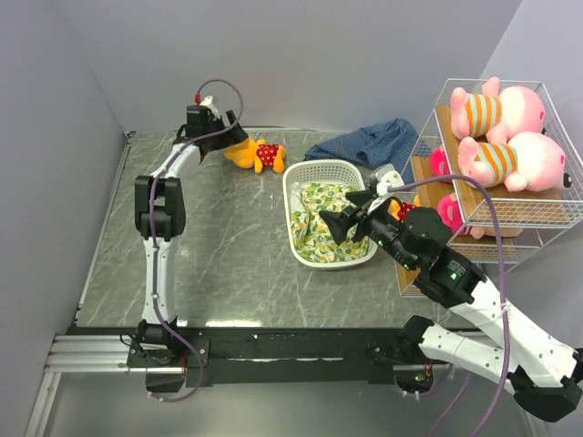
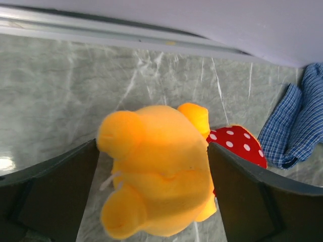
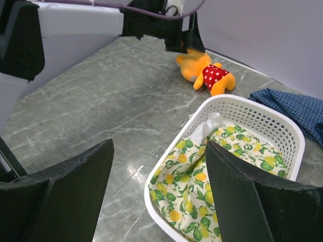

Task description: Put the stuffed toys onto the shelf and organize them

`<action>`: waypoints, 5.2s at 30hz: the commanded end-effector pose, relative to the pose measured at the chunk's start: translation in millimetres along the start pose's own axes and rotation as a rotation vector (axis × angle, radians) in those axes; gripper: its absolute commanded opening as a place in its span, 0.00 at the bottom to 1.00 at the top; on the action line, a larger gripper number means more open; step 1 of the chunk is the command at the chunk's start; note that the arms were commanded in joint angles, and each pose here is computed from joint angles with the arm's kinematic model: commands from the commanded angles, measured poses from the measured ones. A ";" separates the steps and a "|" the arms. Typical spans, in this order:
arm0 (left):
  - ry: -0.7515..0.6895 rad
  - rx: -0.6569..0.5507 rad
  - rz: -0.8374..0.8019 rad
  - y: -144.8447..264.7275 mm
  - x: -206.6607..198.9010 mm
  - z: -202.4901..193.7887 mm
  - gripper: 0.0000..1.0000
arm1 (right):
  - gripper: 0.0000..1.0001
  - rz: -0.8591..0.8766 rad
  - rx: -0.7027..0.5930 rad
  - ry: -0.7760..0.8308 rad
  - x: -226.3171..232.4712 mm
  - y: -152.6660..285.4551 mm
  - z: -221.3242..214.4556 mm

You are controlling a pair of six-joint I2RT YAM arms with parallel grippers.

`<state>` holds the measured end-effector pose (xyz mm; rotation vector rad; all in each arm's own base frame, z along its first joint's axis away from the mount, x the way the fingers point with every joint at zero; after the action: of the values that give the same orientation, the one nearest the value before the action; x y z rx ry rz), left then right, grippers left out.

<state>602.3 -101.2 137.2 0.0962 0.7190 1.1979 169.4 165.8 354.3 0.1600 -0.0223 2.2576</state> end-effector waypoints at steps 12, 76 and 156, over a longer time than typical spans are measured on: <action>-0.061 -0.021 0.138 69.4 -17.0 11.6 0.01 | 0.80 0.091 -0.077 -0.055 13.0 0.8 18.8; 0.116 -0.387 -0.750 409.7 -180.0 -61.8 0.26 | 0.00 0.486 -0.132 -0.626 102.9 -58.9 42.2; -0.101 -0.210 -0.288 391.4 -147.7 -81.1 1.00 | 0.00 -0.534 0.518 0.151 -16.6 -34.2 -52.4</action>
<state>206.7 -114.9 327.8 -0.2030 0.5347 0.8335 198.3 225.3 302.1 0.4578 0.4071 1.9695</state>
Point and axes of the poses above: each gripper's point midway between its finger pads, its own y axis back along the fingers, its own x axis along the line the jaws close on, z = x × y, the point moved 7 cm from there along y, back along the fingers, and after that the axes turned 3 degrees about -y, right-handed, at the moved point
